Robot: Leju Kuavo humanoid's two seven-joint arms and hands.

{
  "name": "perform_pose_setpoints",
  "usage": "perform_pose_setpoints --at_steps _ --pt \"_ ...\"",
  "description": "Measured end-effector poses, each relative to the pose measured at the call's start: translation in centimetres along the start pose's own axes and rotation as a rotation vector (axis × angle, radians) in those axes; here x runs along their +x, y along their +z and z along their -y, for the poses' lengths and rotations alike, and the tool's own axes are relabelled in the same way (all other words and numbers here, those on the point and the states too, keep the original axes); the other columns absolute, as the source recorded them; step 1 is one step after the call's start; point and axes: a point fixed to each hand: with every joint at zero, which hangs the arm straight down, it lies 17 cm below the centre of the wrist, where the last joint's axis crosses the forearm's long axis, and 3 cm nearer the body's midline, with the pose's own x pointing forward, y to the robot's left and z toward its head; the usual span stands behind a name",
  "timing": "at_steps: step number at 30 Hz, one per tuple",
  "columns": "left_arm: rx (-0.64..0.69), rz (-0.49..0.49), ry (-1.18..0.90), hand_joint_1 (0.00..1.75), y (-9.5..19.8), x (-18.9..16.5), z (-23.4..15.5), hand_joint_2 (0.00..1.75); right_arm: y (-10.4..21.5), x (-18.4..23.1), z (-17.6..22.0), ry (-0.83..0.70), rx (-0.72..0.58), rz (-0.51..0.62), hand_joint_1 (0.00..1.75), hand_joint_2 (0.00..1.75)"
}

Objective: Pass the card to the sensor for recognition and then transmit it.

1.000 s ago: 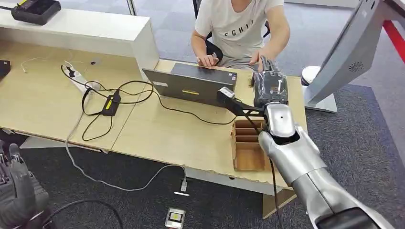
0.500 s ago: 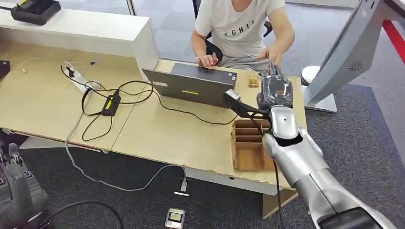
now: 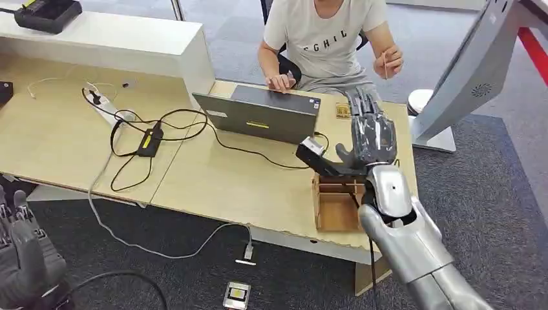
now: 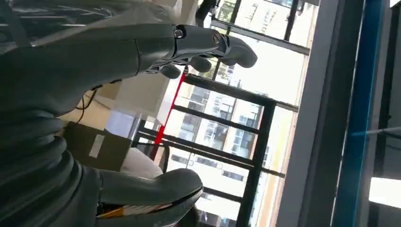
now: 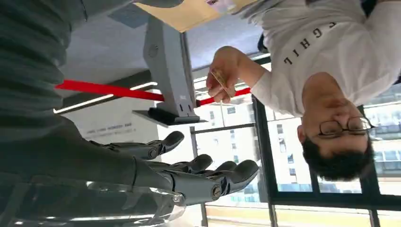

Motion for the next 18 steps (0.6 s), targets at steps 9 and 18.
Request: perform_pose_setpoints --at_steps 9,18 --pt "-0.035 0.014 -0.052 0.0 0.3 0.6 0.3 1.75 8.2 0.9 5.8 -0.282 -0.24 0.015 0.0 1.75" --pt "-0.045 0.018 -0.044 0.0 0.2 0.8 0.3 1.75 17.8 0.4 11.1 -0.558 -0.485 -0.012 0.0 1.75"
